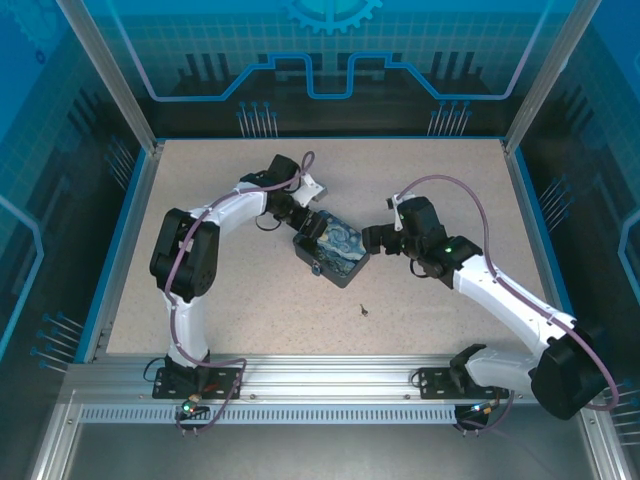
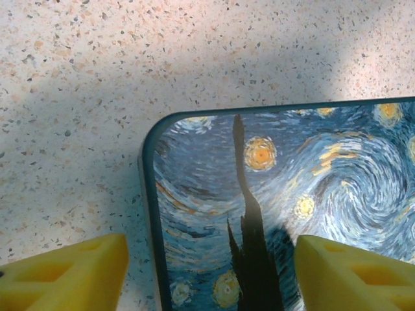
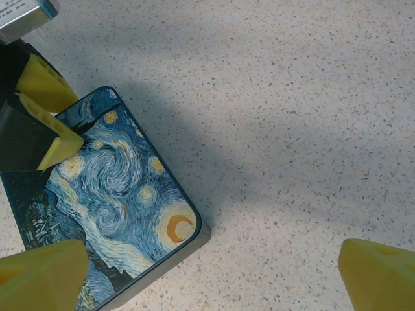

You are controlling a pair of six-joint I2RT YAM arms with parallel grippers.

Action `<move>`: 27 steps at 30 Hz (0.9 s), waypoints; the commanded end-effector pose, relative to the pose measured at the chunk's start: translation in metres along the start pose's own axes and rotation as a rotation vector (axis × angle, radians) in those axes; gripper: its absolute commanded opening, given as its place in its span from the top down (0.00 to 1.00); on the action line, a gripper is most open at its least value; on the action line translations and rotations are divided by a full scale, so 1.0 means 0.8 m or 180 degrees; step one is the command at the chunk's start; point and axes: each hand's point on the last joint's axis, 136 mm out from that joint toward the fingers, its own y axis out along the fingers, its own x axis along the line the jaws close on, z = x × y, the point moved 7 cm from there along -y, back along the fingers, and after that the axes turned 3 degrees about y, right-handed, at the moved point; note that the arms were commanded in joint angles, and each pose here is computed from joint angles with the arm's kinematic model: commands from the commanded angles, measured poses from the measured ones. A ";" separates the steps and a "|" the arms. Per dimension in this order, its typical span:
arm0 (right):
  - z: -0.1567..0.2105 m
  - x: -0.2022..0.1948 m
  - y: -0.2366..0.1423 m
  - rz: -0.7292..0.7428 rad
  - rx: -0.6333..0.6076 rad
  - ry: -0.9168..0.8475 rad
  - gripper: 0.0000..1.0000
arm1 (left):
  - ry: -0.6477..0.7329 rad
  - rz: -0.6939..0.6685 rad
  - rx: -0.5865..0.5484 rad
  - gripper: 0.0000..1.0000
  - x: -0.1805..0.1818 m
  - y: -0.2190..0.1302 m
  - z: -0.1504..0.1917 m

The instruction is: Unlock a padlock with a key

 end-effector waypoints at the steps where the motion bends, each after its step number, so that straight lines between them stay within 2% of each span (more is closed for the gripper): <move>1: 0.003 0.005 -0.012 -0.0019 0.0091 0.0036 0.00 | 0.0041 -0.0038 -0.0152 0.23 -0.014 -0.029 -0.023; 4: 0.010 0.007 -0.017 -0.0084 0.0270 0.0089 0.00 | 0.0028 -0.0166 -0.0510 0.15 -0.021 -0.069 -0.049; 9: 0.040 0.014 -0.025 -0.0246 0.0579 0.0350 0.01 | -0.0163 -0.0454 -0.1343 0.11 -0.041 -0.155 -0.071; 12: 0.065 0.022 -0.022 -0.0404 0.0831 0.0508 0.08 | -0.0281 -0.0425 -0.1901 0.09 -0.066 -0.198 -0.063; 15: 0.088 0.033 -0.017 -0.0495 0.1125 0.0623 0.17 | -0.0418 -0.0386 -0.2303 0.07 -0.084 -0.226 -0.044; 19: 0.116 0.044 -0.007 -0.0428 0.1504 0.0637 0.29 | -0.0632 -0.0374 -0.2597 0.03 -0.095 -0.243 -0.014; 27: 0.164 0.059 0.021 -0.0044 0.2111 0.0546 0.49 | -0.0791 -0.0502 -0.2799 0.02 -0.108 -0.258 0.035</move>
